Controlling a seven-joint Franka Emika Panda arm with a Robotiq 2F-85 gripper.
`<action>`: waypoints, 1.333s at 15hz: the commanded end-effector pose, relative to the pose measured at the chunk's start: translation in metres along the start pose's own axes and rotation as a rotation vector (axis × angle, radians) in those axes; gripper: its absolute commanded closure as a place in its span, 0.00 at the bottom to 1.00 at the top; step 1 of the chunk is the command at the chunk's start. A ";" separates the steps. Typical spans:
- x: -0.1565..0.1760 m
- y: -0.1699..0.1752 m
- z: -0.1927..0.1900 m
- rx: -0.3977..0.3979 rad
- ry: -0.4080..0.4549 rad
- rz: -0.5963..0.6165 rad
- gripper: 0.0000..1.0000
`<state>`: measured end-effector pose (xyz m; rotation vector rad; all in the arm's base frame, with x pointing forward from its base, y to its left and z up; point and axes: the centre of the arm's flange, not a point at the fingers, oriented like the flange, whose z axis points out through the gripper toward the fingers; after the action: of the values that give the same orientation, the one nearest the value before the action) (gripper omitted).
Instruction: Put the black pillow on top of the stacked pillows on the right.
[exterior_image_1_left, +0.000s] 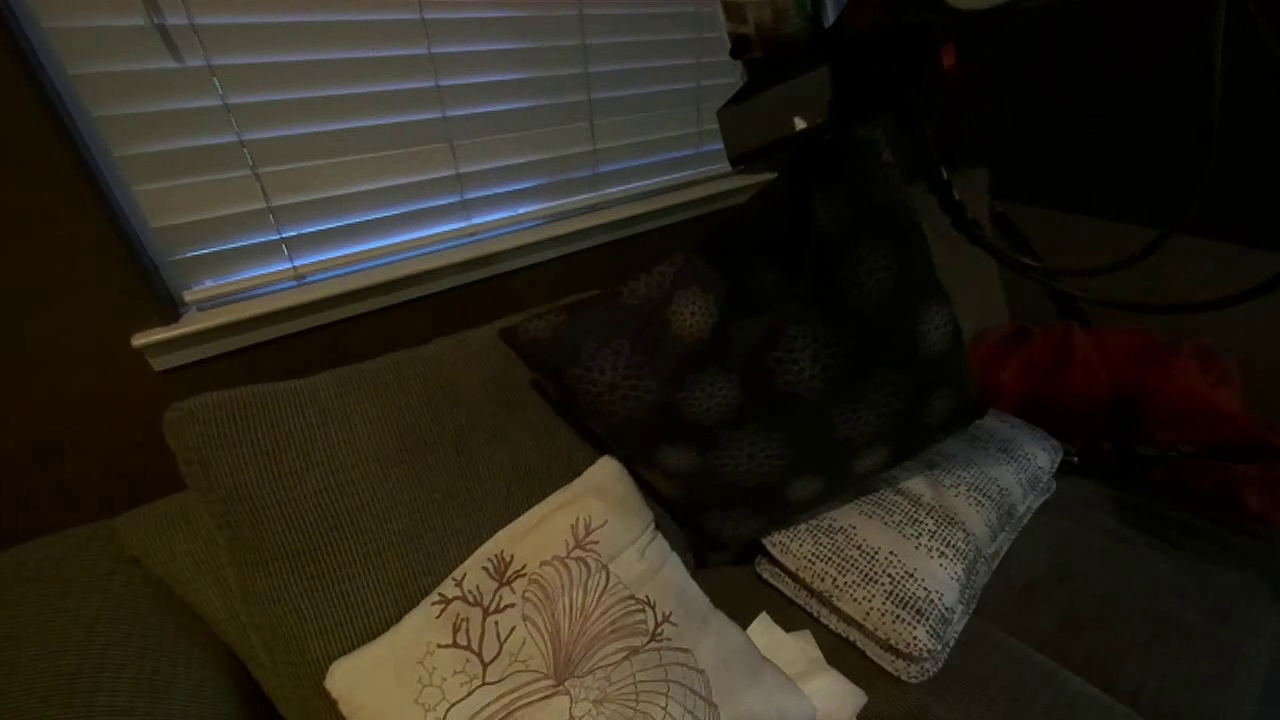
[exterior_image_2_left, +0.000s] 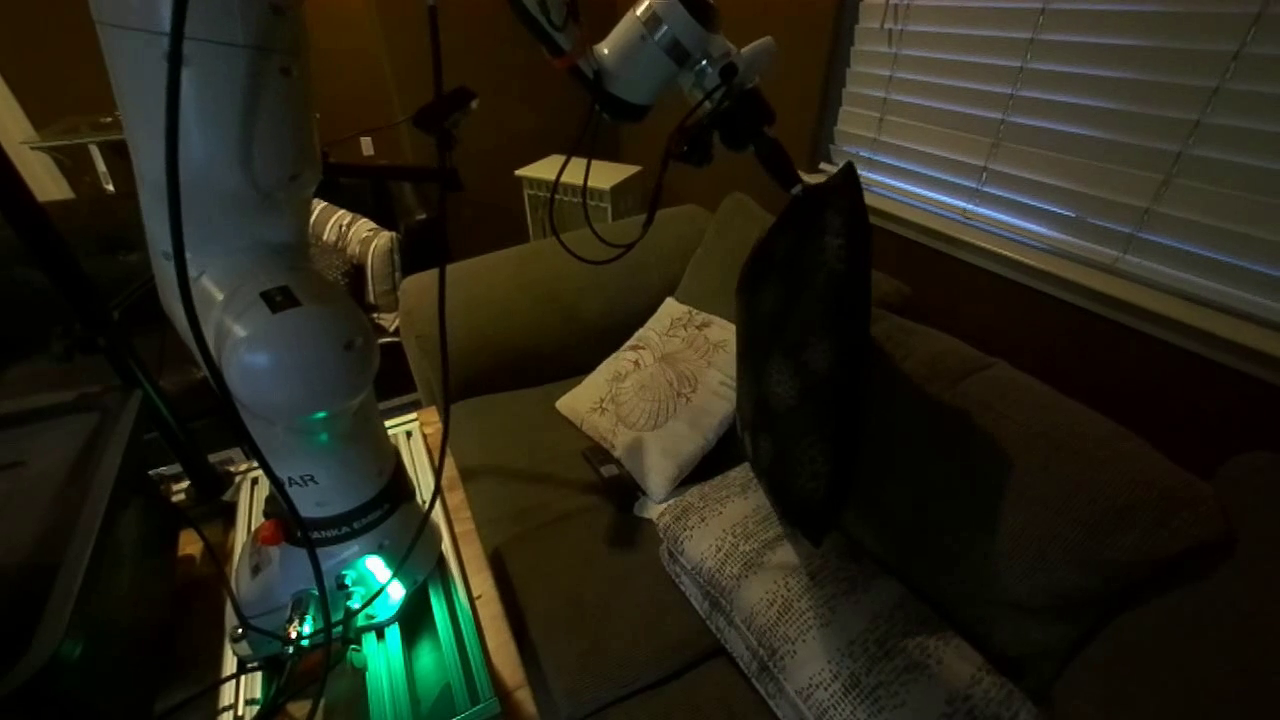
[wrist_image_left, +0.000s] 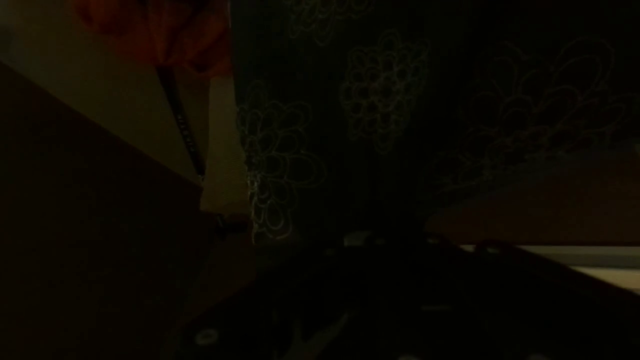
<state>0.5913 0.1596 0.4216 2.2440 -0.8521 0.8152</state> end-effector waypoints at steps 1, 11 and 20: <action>0.021 0.043 -0.014 -0.017 0.095 0.027 0.99; 0.036 0.077 0.017 -0.079 0.180 -0.030 0.99; 0.053 0.117 0.046 -0.143 0.188 0.051 0.99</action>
<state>0.5711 0.0566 0.4319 2.0585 -0.8348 0.8494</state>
